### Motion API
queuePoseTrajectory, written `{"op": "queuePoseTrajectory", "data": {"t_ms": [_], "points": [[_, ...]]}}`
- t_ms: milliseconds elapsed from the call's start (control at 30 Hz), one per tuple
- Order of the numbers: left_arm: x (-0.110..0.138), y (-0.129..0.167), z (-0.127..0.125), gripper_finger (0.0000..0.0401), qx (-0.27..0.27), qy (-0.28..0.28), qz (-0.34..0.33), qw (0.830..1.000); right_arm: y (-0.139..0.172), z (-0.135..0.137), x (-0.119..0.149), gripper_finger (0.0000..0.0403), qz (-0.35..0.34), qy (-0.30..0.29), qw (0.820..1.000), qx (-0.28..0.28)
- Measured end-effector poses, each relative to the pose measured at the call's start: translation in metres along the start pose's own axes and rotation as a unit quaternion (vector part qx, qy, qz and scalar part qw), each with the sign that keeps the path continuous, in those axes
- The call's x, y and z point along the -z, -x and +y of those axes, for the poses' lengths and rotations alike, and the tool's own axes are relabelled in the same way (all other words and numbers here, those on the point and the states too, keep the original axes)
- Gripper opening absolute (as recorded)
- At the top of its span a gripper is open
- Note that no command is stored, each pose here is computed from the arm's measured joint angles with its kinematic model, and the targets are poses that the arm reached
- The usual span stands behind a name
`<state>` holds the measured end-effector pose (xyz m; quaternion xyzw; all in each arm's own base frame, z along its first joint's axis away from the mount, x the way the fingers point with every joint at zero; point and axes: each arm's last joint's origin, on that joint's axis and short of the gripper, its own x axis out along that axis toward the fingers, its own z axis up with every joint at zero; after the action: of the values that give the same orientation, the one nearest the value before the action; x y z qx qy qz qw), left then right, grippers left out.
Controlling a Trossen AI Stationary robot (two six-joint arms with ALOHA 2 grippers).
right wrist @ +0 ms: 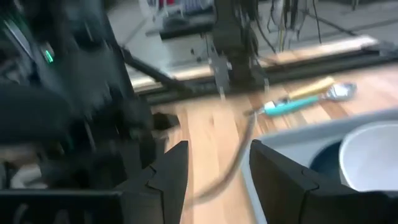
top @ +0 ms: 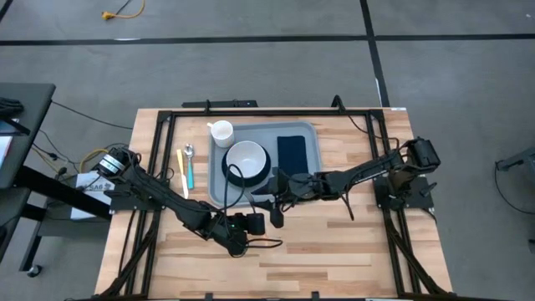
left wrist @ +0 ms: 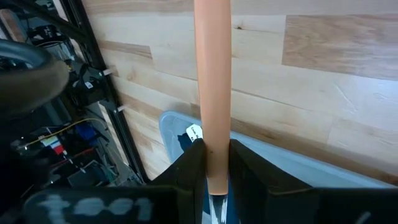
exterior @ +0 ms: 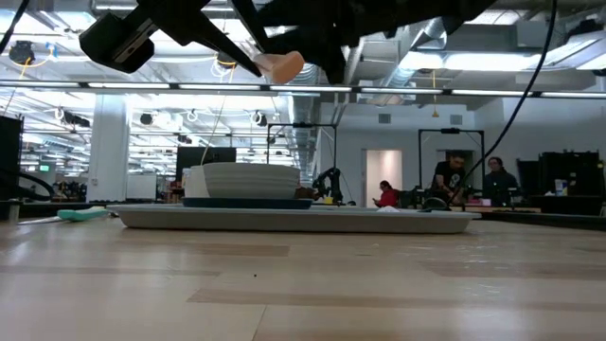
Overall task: Set up tray
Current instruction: Put the orange fork on the black napkin
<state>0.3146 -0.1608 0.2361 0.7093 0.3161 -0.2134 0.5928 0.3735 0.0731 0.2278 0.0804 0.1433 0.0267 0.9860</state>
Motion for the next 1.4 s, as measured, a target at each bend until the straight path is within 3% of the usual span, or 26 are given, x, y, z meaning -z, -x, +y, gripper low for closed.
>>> {"op": "queuePoseTrajectory", "data": {"t_ms": [533,667,933,1167,1400], "points": [[0.0,0.0,0.0,0.0047,0.0,-0.007,-0.003,1.0,-0.006,-0.021,0.0,0.0152,0.003,-0.004,1.0,0.018],[0.0,0.0,0.0,0.0047,-0.001,-0.007,-0.003,1.0,-0.011,-0.025,0.003,0.0139,0.003,-0.006,1.0,-0.008],[0.0,0.0,0.0,0.0047,0.0,-0.008,-0.003,1.0,-0.024,-0.026,0.01,0.0099,0.007,-0.007,0.999,-0.04],[0.0,0.0,-0.001,0.0047,0.003,-0.009,-0.002,1.0,-0.023,-0.024,0.005,0.0011,-0.005,-0.011,0.998,-0.056],[0.0,0.0,-0.001,0.0047,0.003,0.0,-0.004,1.0,-0.023,-0.02,0.005,0.0004,-0.007,-0.011,0.998,-0.063]]}}
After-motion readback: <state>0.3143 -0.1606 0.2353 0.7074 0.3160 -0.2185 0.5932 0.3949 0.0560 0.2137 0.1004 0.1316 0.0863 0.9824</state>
